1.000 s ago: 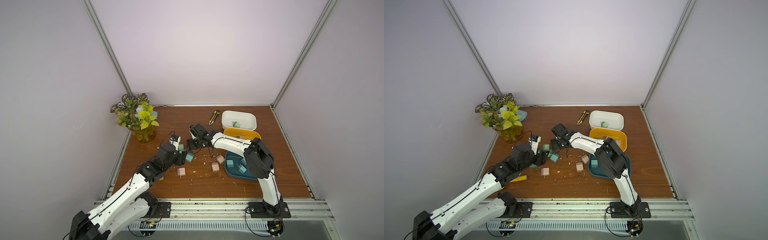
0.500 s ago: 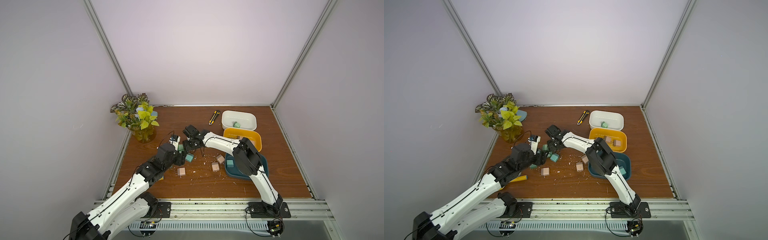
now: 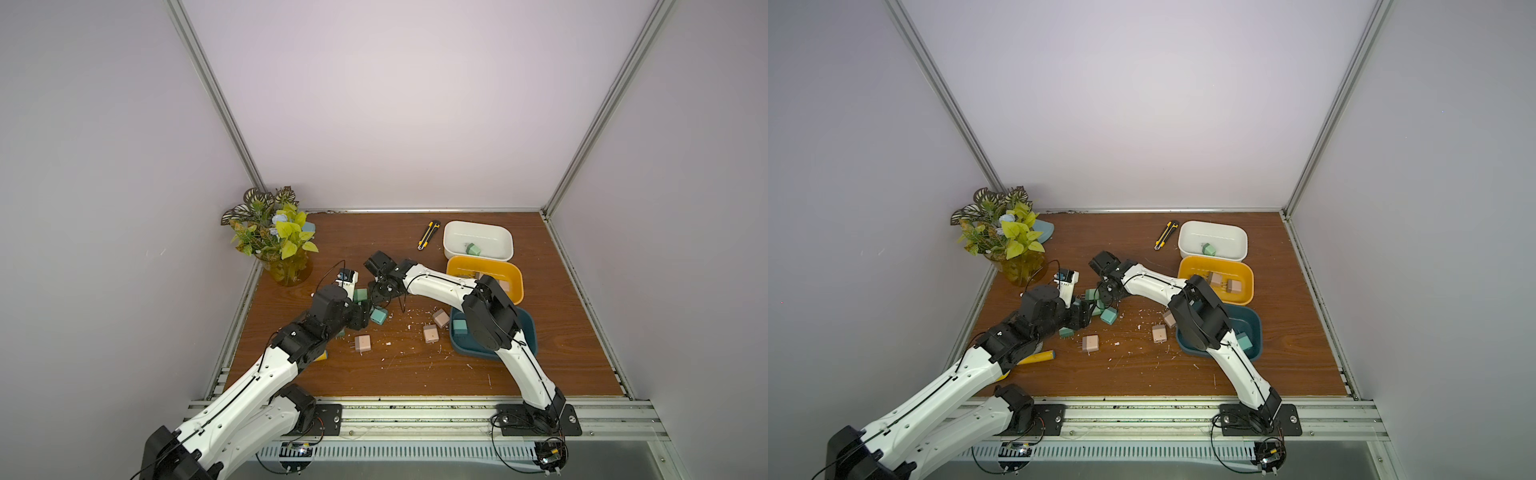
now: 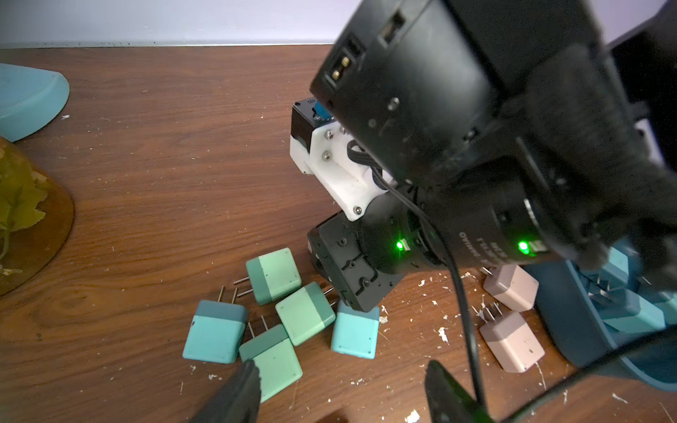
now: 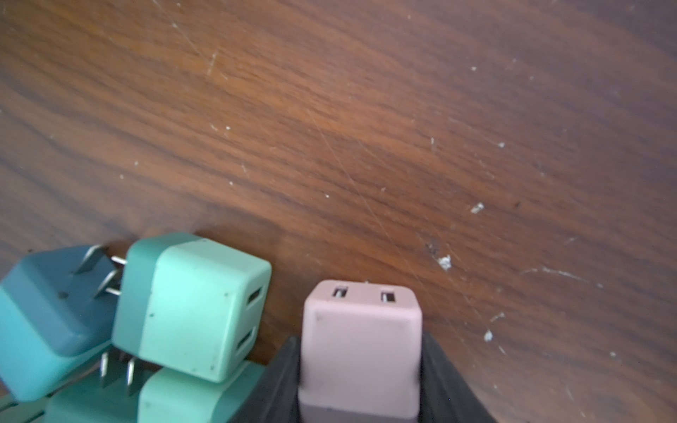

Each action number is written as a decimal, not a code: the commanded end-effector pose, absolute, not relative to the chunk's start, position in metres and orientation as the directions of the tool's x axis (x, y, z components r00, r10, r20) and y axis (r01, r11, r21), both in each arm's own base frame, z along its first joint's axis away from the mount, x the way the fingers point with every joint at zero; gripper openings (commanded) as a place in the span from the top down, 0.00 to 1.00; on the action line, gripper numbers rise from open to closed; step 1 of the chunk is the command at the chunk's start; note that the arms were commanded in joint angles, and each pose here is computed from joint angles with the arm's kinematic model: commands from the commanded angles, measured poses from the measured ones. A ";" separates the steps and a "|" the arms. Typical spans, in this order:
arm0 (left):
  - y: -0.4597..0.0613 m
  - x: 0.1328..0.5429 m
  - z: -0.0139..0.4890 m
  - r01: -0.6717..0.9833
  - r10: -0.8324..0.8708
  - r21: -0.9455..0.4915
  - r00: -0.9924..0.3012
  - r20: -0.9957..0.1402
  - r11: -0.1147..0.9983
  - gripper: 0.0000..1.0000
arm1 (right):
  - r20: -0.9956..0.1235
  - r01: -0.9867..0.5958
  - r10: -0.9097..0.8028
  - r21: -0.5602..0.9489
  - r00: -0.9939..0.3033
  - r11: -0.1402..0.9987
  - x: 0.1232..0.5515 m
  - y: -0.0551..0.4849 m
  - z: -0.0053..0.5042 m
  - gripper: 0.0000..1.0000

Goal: Place the plugs by color into the storage box
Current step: Pick up the plug from the center of the board, then place the plug in the storage box, then pick up the plug from the center of the board.

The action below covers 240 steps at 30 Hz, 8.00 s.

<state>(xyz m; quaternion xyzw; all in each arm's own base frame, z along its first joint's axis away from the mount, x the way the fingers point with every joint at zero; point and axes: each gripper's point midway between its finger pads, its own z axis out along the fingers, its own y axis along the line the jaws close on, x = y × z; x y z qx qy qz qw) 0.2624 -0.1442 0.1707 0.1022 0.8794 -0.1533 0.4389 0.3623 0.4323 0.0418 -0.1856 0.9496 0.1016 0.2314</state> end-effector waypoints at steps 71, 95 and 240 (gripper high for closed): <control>-0.371 0.310 0.174 0.587 0.053 -0.469 -0.660 -0.750 0.660 0.35 | -0.619 -0.055 0.068 0.177 -0.782 0.983 0.374 0.160 0.147 0.62; -0.493 0.312 0.153 0.680 0.189 -0.513 -0.680 -0.708 0.523 0.35 | -0.550 0.158 0.206 0.134 -0.810 0.978 0.386 0.050 0.095 0.62; -0.211 0.220 0.145 0.408 0.041 -0.323 -0.672 -0.740 0.854 0.33 | -0.432 -0.306 -0.301 -0.059 -0.850 0.950 0.228 0.287 0.042 0.45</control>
